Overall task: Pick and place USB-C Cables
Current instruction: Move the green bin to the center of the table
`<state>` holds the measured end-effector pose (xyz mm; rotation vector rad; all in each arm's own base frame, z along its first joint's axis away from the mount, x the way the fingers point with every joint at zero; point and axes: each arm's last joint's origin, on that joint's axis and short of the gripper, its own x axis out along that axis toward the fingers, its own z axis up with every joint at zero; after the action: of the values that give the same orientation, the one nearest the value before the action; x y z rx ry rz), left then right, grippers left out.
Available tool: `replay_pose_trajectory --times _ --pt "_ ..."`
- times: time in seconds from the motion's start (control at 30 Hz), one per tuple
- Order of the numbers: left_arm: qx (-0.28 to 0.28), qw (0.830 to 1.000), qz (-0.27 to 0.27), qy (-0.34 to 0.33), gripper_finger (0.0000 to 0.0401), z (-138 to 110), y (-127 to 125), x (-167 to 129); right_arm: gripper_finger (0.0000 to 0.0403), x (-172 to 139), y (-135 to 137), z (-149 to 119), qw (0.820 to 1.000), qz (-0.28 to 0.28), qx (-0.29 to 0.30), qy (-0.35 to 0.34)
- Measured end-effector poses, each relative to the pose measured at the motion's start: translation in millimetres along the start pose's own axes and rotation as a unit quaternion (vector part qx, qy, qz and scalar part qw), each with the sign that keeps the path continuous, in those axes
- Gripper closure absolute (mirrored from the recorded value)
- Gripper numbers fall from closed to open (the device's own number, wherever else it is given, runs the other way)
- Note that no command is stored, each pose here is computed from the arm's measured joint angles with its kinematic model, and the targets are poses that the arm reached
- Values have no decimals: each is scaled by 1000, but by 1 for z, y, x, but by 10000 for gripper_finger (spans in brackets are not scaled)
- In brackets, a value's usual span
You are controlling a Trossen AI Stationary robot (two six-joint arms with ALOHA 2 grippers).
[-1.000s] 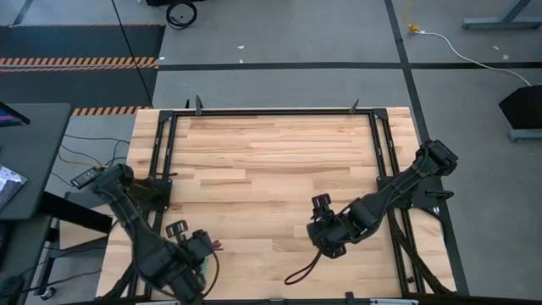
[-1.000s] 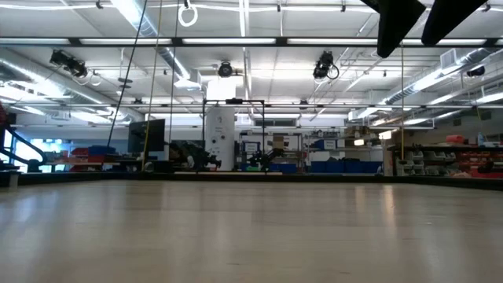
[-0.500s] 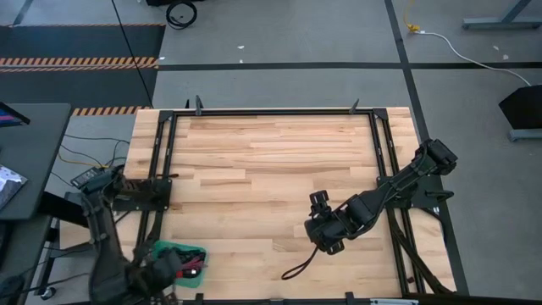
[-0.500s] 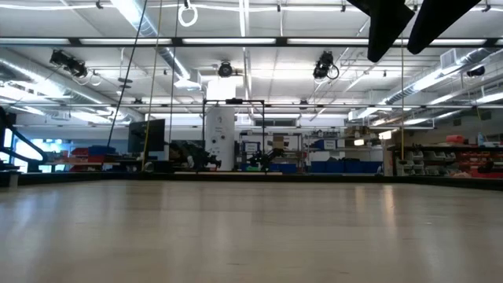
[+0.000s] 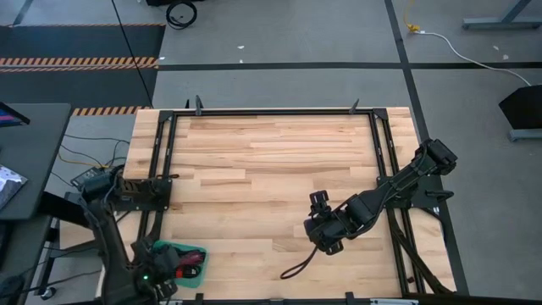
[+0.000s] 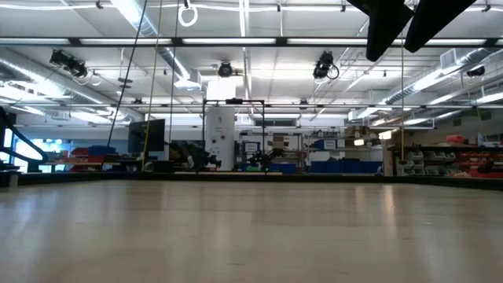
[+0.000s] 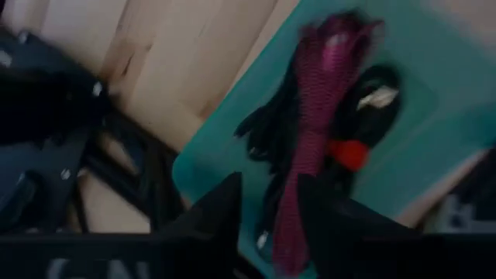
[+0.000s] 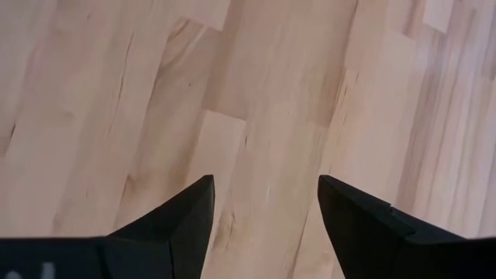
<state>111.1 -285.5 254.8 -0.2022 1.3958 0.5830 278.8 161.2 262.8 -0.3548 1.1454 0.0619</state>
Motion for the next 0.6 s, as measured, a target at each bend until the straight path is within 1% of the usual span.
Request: replay_pose_trajectory --times 0.17,0.23,0.3,0.43,0.53,0.6 --pt "-2 999 28 30 207 -1 2 16 167 0 0 0 1000 1 12 0" --pt "-4 999 33 31 190 2 2 17 167 0 0 0 1000 1 14 -1" --pt "5 999 34 34 178 8 1 18 167 0 0 0 1000 1 14 -1" --pt "31 998 35 43 171 27 0 21 167 0 0 1 1000 2 22 -4" --pt "54 997 37 51 175 47 -1 25 167 0 0 1 1000 1 27 -5" --pt "72 996 38 38 180 62 0 27 167 0 0 1 1000 -2 28 -7"
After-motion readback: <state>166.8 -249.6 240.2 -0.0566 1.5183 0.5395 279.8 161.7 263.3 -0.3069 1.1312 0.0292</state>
